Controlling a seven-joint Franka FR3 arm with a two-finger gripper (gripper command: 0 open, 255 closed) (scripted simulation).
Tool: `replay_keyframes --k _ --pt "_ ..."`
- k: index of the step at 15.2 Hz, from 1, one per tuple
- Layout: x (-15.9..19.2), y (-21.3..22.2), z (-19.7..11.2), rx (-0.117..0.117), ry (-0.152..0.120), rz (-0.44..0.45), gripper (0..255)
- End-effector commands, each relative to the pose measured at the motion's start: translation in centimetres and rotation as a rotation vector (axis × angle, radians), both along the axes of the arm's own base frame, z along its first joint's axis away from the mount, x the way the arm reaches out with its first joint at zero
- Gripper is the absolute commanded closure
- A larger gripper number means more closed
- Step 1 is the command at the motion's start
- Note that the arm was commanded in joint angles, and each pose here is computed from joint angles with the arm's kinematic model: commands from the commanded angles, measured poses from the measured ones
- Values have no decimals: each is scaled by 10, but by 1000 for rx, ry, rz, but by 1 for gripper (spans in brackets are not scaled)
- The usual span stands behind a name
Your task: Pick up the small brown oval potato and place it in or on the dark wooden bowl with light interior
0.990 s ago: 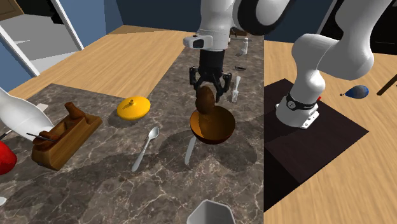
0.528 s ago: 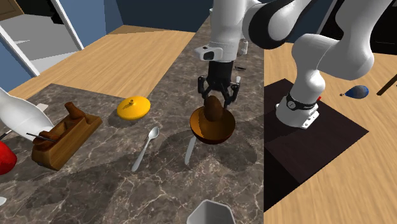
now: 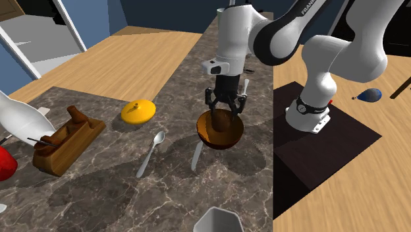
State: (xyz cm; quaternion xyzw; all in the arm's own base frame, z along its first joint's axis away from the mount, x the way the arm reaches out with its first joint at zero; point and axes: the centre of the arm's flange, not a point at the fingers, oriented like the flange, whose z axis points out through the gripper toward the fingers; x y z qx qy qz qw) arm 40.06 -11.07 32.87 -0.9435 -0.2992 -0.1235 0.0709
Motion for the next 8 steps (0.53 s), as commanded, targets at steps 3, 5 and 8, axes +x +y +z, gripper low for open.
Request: replay_keyframes --k 3,5,8 --pt "0 0 -2 0 -1 0 255" --pt "0 0 -2 0 -1 0 255" --pt "0 0 -2 0 -1 0 0"
